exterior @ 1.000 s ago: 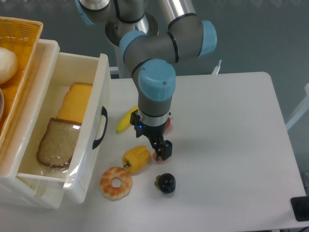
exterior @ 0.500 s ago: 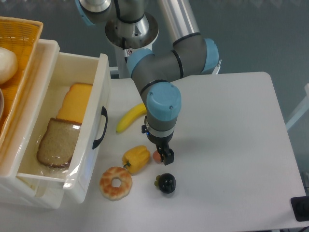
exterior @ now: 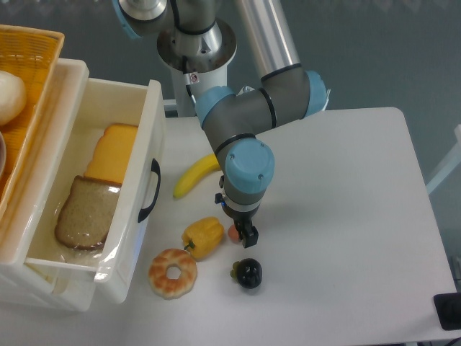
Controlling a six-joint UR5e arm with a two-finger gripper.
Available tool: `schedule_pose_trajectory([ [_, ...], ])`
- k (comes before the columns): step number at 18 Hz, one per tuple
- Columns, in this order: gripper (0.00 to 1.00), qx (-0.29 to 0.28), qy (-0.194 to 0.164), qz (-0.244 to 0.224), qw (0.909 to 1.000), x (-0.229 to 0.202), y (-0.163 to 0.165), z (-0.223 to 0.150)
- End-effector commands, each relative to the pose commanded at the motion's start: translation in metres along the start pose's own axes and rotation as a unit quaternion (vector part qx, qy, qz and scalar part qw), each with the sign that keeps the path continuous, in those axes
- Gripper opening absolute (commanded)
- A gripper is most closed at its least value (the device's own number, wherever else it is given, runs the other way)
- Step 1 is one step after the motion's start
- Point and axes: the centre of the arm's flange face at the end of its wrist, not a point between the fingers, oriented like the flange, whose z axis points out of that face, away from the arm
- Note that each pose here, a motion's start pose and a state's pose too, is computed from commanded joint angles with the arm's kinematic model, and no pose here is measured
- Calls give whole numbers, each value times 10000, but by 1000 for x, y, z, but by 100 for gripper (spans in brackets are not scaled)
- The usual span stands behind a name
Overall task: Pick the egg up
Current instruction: 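Lower the open gripper around the small pinkish-tan egg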
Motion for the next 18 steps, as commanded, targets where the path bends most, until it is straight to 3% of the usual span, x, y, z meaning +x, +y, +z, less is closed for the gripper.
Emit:
schedule_pose_trajectory([
  [6,100,-34,-190,4,9998,5,1,10],
  [18,100,-83,-103,55,9999,2,2,20],
])
